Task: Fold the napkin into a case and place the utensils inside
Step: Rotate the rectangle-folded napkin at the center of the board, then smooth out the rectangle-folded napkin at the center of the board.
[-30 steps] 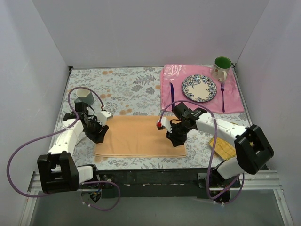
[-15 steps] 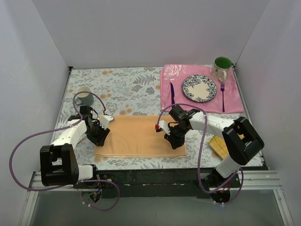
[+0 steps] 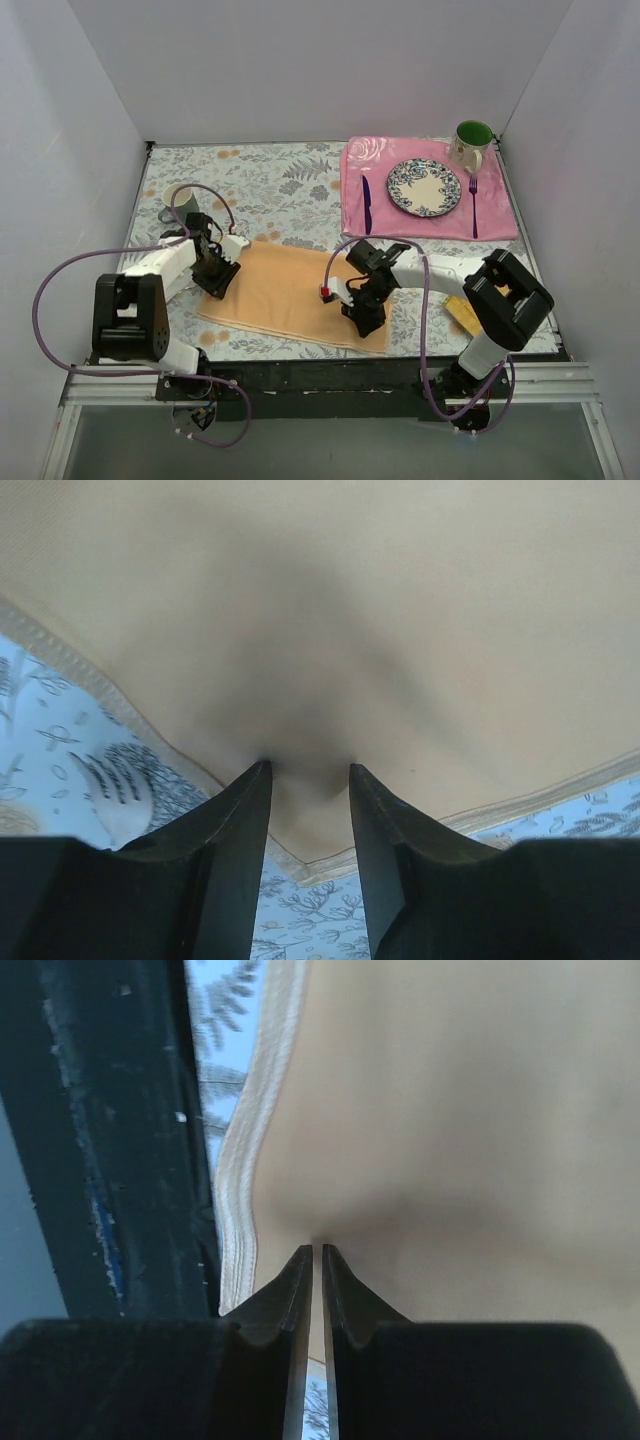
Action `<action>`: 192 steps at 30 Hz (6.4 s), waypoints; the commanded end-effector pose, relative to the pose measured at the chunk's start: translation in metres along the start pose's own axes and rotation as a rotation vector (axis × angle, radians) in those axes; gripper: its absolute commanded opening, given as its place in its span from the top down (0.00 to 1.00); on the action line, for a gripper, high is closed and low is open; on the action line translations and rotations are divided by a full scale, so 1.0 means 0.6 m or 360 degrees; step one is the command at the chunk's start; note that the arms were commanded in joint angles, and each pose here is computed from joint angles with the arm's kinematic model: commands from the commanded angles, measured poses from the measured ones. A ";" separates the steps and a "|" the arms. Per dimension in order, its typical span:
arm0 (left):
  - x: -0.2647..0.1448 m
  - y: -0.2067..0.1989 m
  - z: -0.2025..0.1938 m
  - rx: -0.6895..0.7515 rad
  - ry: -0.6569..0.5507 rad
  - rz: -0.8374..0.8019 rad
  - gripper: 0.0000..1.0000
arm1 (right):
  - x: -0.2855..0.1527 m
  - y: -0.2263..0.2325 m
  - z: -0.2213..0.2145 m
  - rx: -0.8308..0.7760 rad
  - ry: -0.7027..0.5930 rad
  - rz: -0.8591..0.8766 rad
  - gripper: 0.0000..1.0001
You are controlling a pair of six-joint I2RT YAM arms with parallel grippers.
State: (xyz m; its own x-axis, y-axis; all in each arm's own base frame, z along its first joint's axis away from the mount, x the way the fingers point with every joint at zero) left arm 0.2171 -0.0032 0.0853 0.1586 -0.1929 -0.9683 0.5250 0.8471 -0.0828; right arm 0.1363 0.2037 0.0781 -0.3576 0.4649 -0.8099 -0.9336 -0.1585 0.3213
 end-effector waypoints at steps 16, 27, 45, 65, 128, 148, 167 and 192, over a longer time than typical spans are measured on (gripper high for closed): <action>-0.066 0.025 0.140 -0.0103 -0.0328 -0.0067 0.57 | -0.129 -0.082 0.089 -0.0044 -0.0148 -0.0242 0.80; -0.035 -0.012 0.046 -0.0193 -0.0173 -0.0069 0.59 | -0.136 -0.157 0.032 0.0167 -0.0009 -0.0319 0.87; 0.047 0.042 0.114 -0.0213 -0.0106 -0.0025 0.63 | -0.056 -0.083 -0.050 0.0279 0.0155 0.0006 0.91; -0.019 0.010 0.166 -0.0278 -0.0277 -0.0179 0.56 | -0.077 -0.099 0.065 0.0067 -0.0025 0.0021 0.89; 0.015 -0.016 0.277 -0.0805 -0.0384 -0.0741 0.90 | -0.150 -0.318 0.188 0.0659 -0.0962 -0.0236 0.83; 0.095 0.041 0.256 -0.0956 -0.0195 -0.0390 1.00 | -0.155 -0.480 0.186 0.1136 -0.1157 -0.0443 0.84; -0.029 0.003 0.326 -0.0641 -0.0582 -0.0891 0.75 | -0.249 -0.419 0.219 0.0887 -0.1451 -0.0155 0.76; 0.048 -0.175 0.550 -0.1133 -0.0811 -0.1567 0.02 | -0.099 -0.219 0.105 0.1482 -0.1340 0.0027 0.99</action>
State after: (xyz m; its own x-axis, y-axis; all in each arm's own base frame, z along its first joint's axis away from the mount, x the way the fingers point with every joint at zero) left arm 0.4283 -0.2492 0.1441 0.2690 -0.9204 -0.2837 0.0880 0.3168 -0.9444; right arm 0.2820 0.2449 0.1161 0.0415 0.9221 -0.3848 -0.4212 0.3653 0.8301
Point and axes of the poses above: each gripper's point midway between its finger pads, its own x axis out along the fingers, its own y axis along the line the jaws close on, z = x × y, the point moved 7 cm from there along -x, back along the fingers, and after that the axes turned 8 degrees about -x, right-handed, at the moved point
